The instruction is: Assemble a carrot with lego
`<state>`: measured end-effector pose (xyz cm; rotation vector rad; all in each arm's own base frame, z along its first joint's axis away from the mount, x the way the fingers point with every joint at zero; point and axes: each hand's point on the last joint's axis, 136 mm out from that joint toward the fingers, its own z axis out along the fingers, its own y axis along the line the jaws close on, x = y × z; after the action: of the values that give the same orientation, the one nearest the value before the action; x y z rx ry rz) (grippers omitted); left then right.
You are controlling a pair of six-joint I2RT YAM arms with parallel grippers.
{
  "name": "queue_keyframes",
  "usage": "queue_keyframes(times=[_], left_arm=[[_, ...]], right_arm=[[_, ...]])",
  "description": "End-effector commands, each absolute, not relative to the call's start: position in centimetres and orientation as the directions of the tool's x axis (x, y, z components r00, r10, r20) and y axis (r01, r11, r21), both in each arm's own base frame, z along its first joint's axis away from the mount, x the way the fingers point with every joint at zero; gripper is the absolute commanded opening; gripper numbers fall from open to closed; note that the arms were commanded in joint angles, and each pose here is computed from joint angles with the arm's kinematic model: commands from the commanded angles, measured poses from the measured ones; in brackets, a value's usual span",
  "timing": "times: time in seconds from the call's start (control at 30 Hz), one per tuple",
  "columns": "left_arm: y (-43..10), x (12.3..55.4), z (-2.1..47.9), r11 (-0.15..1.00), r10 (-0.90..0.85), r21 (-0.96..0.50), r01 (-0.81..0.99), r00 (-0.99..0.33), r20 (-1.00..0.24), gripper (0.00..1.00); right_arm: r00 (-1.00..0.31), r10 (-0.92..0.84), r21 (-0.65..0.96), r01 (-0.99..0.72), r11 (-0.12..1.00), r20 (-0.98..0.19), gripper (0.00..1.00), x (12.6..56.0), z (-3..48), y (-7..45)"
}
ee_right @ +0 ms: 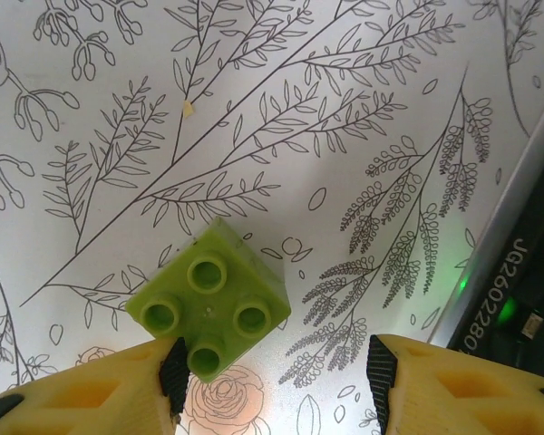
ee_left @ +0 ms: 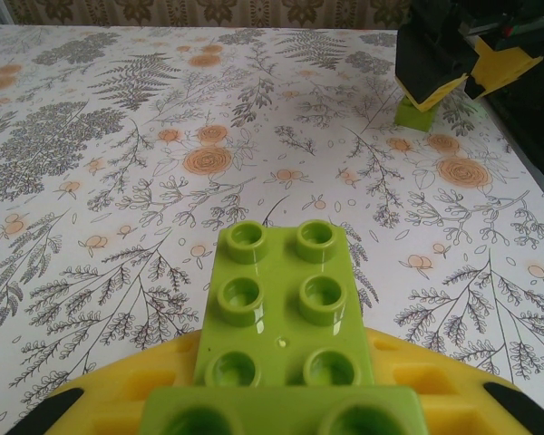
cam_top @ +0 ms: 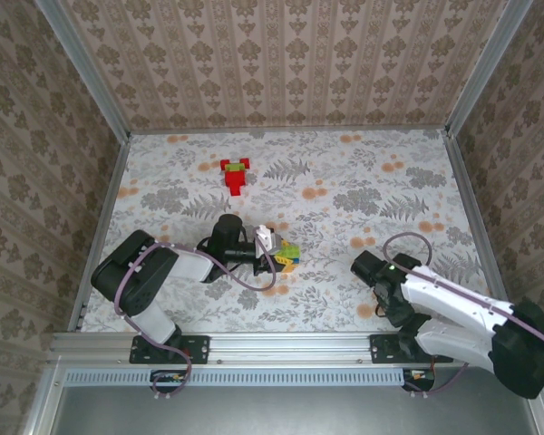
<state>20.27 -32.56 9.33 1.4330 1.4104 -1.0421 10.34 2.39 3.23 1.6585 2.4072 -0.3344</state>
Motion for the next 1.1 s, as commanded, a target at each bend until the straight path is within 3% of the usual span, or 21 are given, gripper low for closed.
queue_keyframes(times=[0.0,0.17,0.3,0.5,0.6,1.07], left_arm=[[-31.9,20.1,7.9,0.017,0.337,-0.033,0.999,-0.037,-0.941,0.32],[-31.8,20.2,7.8,0.022,0.337,-0.036,0.999,-0.041,-0.941,0.32],[-31.9,20.3,7.4,0.021,0.338,-0.045,0.999,-0.050,-0.940,0.32],[-31.9,20.5,7.4,0.028,0.349,-0.043,0.999,-0.050,-0.936,0.32],[-31.8,20.5,7.5,0.033,0.355,-0.037,0.999,-0.046,-0.934,0.32],[-32.0,21.0,6.7,0.041,0.372,-0.048,0.998,-0.060,-0.926,0.32]], right_arm=[[-0.360,0.876,-0.146,0.933,0.330,-0.320,0.56,9.7,4.0,1.8],[-0.327,0.886,-0.121,0.945,0.305,-0.328,0.55,9.5,4.1,1.6],[-0.310,0.891,-0.103,0.951,0.292,-0.331,0.48,9.5,4.1,1.5],[-0.335,0.918,0.023,0.937,0.348,-0.214,0.52,10.8,-0.6,4.0],[-0.360,0.908,0.024,0.927,0.373,-0.214,0.54,11.1,-1.4,4.2],[-0.521,0.778,0.134,0.795,0.592,-0.352,0.57,16.9,5.7,5.7]])
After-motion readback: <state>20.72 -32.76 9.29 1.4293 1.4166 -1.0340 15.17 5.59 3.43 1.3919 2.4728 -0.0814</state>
